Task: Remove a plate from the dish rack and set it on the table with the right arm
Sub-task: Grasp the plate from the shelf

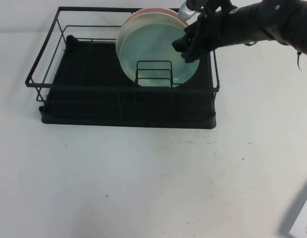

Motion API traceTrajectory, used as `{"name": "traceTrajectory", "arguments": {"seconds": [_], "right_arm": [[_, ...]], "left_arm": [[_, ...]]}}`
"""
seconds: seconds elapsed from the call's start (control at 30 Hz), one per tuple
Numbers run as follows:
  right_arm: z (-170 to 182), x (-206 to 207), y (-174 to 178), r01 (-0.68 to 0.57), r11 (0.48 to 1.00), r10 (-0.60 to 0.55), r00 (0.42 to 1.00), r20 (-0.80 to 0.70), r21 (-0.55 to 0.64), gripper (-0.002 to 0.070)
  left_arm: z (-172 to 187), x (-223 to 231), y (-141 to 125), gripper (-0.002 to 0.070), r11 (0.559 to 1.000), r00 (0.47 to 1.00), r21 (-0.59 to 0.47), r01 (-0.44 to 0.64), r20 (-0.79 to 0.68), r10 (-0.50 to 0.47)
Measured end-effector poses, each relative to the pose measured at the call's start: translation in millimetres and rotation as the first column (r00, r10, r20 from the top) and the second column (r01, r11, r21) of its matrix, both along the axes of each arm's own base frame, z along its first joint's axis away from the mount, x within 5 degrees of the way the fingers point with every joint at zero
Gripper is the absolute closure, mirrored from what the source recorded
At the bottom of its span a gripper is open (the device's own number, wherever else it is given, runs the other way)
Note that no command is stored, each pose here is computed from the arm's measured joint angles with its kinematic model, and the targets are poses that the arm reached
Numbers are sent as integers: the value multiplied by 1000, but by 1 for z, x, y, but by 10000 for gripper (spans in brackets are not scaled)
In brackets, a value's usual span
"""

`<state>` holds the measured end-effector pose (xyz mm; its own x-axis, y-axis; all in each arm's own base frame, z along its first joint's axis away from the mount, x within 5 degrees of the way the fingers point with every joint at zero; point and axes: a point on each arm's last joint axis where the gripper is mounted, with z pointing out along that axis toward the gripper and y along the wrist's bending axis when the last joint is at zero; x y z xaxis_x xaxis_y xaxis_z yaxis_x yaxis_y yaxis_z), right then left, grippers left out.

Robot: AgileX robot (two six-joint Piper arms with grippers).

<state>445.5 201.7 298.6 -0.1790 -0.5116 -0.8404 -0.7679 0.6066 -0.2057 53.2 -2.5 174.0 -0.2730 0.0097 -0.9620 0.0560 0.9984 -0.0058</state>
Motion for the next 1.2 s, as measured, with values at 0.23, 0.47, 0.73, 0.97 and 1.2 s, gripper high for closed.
{"name": "traceTrajectory", "arguments": {"seconds": [0.23, 0.47, 0.73, 0.97, 1.2], "right_arm": [[4, 3, 0, 39, 998, -40, 999, 15, 56, 325], [5, 3, 1, 41, 996, -42, 999, 9, 73, 325], [8, 6, -1, 20, 1000, -21, 992, 125, 8, 325], [8, 10, -1, 32, 999, -36, 987, 157, 23, 325], [-11, 17, 2, 28, 1000, -28, 990, 138, 5, 325]], "left_arm": [[0, 0, 0, 679, 1000, 1000, 0, 0, 0, 0], [0, 0, 0, 679, 1000, 1000, 0, 0, 0, 0], [0, 0, 0, 679, 1000, 1000, 0, 0, 0, 0], [0, 0, 0, 679, 1000, 1000, 0, 0, 0, 0], [0, 0, 0, 679, 1000, 1000, 0, 0, 0, 0]]}}
